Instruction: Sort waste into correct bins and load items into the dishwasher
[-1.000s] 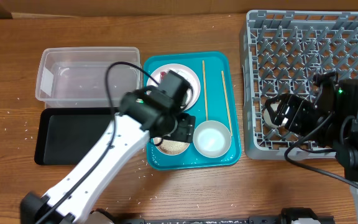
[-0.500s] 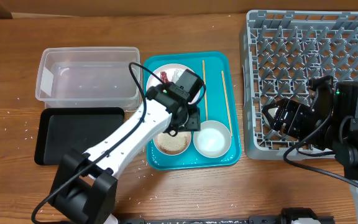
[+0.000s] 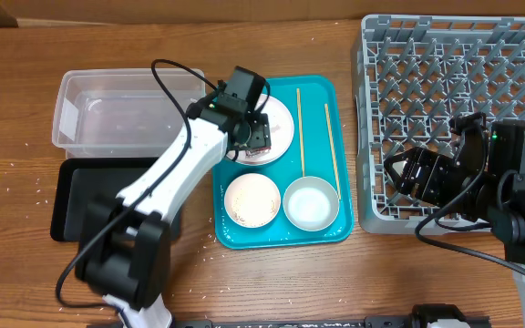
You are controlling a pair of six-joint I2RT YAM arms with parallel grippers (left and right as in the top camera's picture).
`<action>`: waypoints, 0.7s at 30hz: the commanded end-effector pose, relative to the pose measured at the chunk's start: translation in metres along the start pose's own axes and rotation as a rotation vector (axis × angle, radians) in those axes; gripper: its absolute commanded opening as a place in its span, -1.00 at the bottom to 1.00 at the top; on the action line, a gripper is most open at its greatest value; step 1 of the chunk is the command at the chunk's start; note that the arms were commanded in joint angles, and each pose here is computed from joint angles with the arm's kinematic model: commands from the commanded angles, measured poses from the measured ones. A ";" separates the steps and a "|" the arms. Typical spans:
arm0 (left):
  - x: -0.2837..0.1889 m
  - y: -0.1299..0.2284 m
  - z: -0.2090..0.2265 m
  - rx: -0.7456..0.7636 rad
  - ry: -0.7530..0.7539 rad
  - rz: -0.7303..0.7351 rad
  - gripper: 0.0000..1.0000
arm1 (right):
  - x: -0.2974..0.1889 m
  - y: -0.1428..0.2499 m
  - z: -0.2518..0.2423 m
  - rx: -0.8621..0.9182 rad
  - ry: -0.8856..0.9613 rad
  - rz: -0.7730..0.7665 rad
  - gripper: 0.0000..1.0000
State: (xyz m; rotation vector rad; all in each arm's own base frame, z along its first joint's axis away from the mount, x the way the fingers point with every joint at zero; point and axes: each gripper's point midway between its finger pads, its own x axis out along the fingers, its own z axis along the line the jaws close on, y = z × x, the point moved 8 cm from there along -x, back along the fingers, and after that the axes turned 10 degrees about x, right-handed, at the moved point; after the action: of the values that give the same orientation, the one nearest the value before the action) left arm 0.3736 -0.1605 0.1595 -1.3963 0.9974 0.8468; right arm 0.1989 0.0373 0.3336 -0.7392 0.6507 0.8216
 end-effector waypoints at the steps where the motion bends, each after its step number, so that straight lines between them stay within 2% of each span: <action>1: 0.030 -0.001 0.002 0.048 0.027 0.045 0.50 | -0.004 -0.001 0.003 -0.015 -0.015 -0.008 0.61; 10: 0.072 0.014 0.006 0.055 -0.006 0.139 0.26 | -0.002 0.000 0.002 -0.013 -0.013 -0.004 0.61; 11: 0.075 0.015 0.006 0.055 -0.008 0.145 0.16 | -0.002 0.000 0.002 -0.013 -0.013 -0.004 0.61; 12: 0.075 0.015 0.006 0.055 -0.009 0.146 -0.13 | -0.002 0.000 0.002 -0.012 -0.013 -0.003 0.62; 13: 0.075 0.015 0.006 0.055 -0.010 0.147 -0.59 | -0.002 0.000 0.002 -0.012 -0.012 -0.002 0.62; 14: 0.072 0.013 0.007 0.052 -0.009 0.141 -0.85 | -0.002 0.000 0.002 -0.012 -0.012 -0.002 0.61; 15: 0.069 0.010 0.008 0.046 -0.007 0.130 -0.92 | -0.002 0.000 0.002 -0.011 -0.012 -0.002 0.61; 21: 0.012 -0.021 0.026 -0.020 -0.013 0.083 -0.92 | -0.002 0.000 0.002 -0.011 -0.011 -0.001 0.61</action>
State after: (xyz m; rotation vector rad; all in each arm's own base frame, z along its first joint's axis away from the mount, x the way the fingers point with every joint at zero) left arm 0.3847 -0.1486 0.1002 -1.2697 1.1243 0.9957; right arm 0.1984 0.0373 0.3332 -0.7404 0.6533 0.8245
